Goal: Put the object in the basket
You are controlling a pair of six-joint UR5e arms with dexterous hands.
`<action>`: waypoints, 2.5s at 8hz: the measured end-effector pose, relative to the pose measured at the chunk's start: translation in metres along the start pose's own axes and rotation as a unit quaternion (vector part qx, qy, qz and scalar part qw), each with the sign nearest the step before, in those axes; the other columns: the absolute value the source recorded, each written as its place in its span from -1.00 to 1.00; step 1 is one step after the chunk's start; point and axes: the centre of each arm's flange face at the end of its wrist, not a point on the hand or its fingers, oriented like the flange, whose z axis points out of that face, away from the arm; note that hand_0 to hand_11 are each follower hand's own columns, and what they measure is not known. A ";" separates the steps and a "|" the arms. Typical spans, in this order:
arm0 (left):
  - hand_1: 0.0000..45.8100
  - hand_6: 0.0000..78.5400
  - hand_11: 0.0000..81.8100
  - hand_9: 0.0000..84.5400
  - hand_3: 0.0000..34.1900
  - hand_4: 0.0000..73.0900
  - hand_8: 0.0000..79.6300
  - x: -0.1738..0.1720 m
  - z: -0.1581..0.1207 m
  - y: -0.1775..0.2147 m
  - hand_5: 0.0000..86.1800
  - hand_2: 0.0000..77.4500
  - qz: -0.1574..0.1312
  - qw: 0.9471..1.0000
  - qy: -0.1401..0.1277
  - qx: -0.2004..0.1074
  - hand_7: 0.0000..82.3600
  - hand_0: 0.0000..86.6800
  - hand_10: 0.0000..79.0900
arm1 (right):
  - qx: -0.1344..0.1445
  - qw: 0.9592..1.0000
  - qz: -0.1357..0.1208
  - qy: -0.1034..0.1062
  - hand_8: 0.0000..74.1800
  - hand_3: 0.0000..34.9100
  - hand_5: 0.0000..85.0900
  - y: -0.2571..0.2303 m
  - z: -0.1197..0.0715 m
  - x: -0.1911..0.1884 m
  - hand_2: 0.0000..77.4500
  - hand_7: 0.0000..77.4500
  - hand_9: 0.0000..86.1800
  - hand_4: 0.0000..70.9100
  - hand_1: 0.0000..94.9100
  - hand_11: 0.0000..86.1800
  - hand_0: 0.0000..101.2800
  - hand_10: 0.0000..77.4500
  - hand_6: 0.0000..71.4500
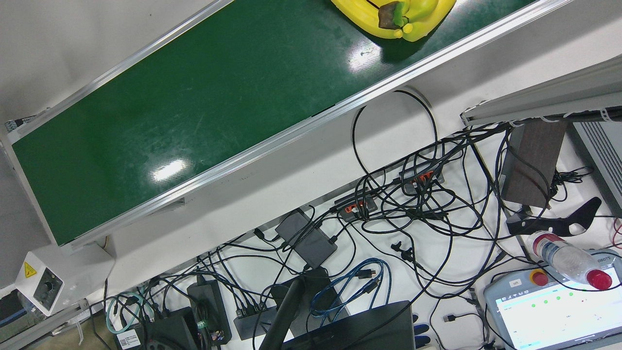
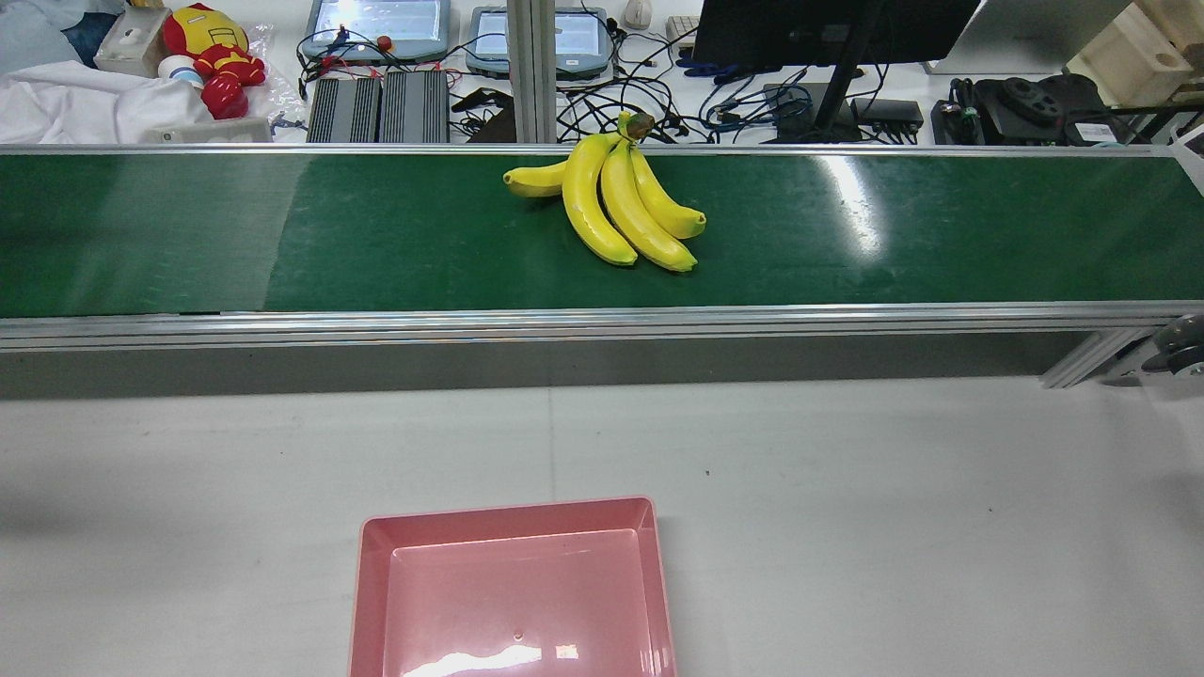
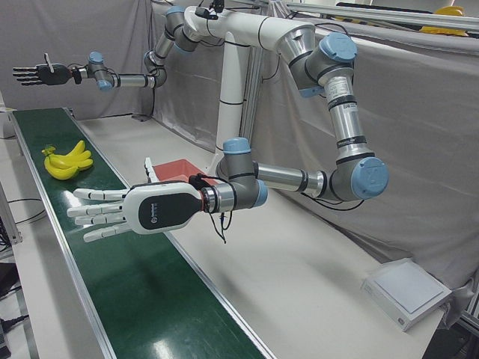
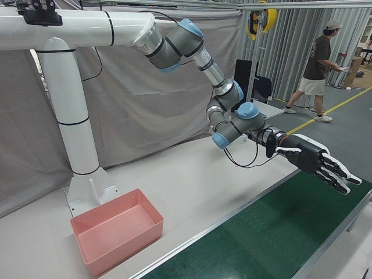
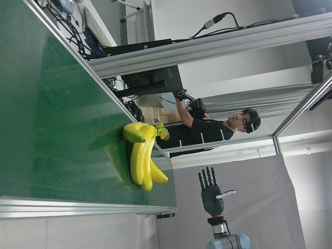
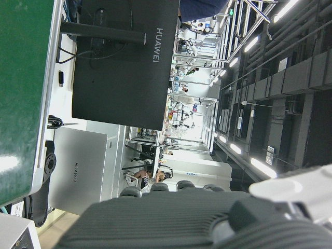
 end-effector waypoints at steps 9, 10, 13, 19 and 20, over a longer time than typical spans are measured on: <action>-0.79 -0.97 -0.87 -0.81 -0.79 -0.66 -0.75 -0.023 0.003 0.003 -0.62 -0.99 0.009 1.000 -0.018 0.001 -0.88 0.15 -0.93 | 0.000 1.000 0.000 0.000 -1.00 -1.00 -1.00 0.000 0.000 0.000 -0.99 -0.99 -1.00 -1.00 -1.00 -1.00 -1.00 -1.00 -1.00; -0.67 -0.97 -0.84 -0.81 -0.86 -0.66 -0.75 -0.029 0.004 0.005 -0.60 -0.99 0.013 1.000 -0.022 0.000 -0.87 0.17 -0.93 | 0.000 1.000 0.000 0.000 -1.00 -1.00 -1.00 0.000 0.000 0.000 -0.99 -0.99 -1.00 -1.00 -1.00 -1.00 -1.00 -1.00 -1.00; -0.62 -0.94 -0.87 -0.81 -0.87 -0.67 -0.75 -0.052 0.019 0.031 -0.60 -0.99 0.046 0.998 -0.038 -0.009 -0.85 0.19 -0.92 | 0.000 1.000 0.000 0.000 -1.00 -1.00 -1.00 0.000 0.000 0.000 -0.99 -0.99 -1.00 -1.00 -1.00 -1.00 -1.00 -1.00 -1.00; -0.55 -0.99 -0.91 -0.79 -0.76 -0.73 -0.73 -0.091 0.068 0.115 -0.60 -0.99 0.156 0.985 -0.062 -0.033 -0.85 0.22 -0.96 | 0.000 1.000 0.000 0.000 -1.00 -1.00 -1.00 0.000 0.000 0.000 -0.99 -0.99 -1.00 -1.00 -1.00 -1.00 -1.00 -1.00 -1.00; -0.55 -0.99 -0.91 -0.79 -0.71 -0.72 -0.73 -0.104 0.069 0.126 -0.60 -0.99 0.168 0.983 -0.070 -0.037 -0.85 0.22 -0.96 | 0.000 1.000 0.000 0.000 -1.00 -1.00 -1.00 0.000 0.000 0.000 -0.99 -0.99 -1.00 -1.00 -1.00 -1.00 -1.00 -1.00 -1.00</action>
